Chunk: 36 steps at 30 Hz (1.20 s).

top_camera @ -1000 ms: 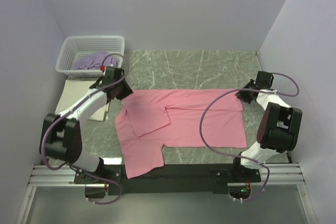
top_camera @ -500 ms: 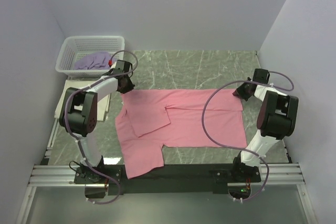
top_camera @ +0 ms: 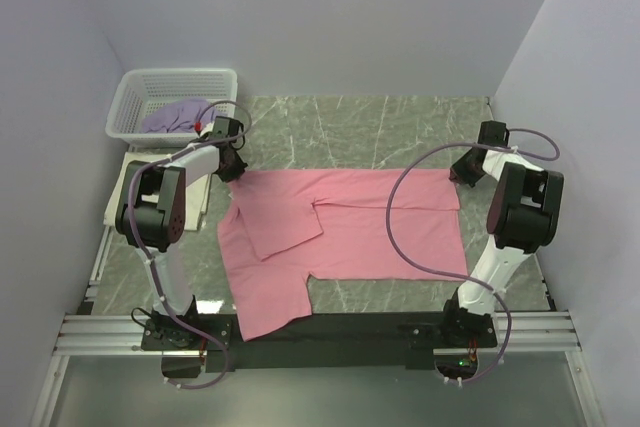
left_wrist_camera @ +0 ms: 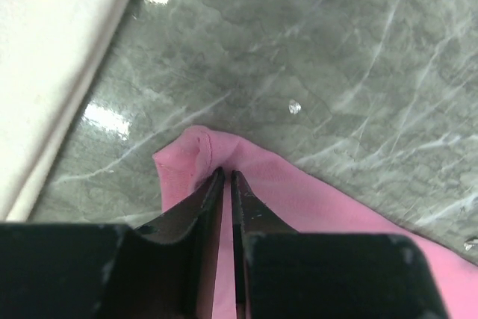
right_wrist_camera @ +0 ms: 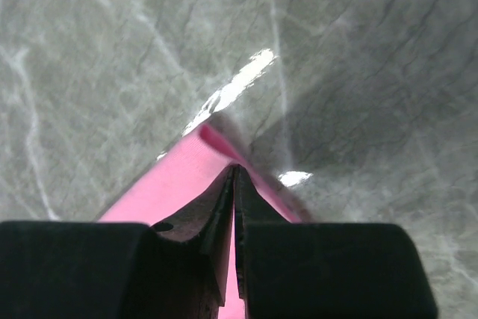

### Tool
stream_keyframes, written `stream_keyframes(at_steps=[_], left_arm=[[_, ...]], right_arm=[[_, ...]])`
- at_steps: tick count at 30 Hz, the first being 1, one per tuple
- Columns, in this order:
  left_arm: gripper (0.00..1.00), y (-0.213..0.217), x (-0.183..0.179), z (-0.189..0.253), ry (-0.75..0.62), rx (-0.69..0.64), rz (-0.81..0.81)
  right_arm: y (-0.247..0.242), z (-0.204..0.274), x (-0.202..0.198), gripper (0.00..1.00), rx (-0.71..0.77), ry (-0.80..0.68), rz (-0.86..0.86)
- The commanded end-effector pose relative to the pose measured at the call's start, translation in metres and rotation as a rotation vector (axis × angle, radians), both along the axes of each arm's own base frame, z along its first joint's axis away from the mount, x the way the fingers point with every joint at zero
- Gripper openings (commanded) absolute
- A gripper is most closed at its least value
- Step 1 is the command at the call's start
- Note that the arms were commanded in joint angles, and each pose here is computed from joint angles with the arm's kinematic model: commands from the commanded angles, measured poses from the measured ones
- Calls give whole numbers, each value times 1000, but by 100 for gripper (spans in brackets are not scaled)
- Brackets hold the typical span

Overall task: Fold and stack the t-shirts
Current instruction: Fold the tshirt

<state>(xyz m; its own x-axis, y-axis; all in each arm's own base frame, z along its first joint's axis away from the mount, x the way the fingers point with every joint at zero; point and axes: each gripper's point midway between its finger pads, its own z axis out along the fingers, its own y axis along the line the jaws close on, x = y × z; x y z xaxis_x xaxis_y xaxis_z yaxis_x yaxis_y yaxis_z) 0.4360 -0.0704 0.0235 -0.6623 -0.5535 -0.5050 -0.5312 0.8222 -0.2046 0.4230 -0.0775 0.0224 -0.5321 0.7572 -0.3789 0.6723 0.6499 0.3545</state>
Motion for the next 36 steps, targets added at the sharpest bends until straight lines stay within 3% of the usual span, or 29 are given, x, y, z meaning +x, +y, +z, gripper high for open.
stream_keyframes(at_steps=[1, 7, 12, 15, 16, 22, 29, 36], left_arm=[[17, 13, -3, -10, 49, 20, 40], [22, 1, 6, -4, 30, -31, 7], [23, 1, 9, 9, 8, -28, -9], [23, 1, 8, 10, 6, -25, -16], [23, 1, 8, 9, 9, -24, -17], [22, -1, 4, -3, 30, -33, -22], [22, -3, 1, -11, 48, -42, -26], [21, 0, 0, -15, 64, -32, -22]], right_arm=[[-17, 0, 4, 9, -91, 46, -16], [-18, 3, 18, 8, -115, 58, 14], [-6, 34, 20, 9, -151, -47, 44], [-2, 61, 19, 16, -163, -127, 47], [-2, 66, 20, 25, -165, -136, 50], [12, 56, 23, 47, -129, -70, 125], [13, 35, 23, 49, -144, 11, 136], [5, 10, 21, 44, -183, 112, 128]])
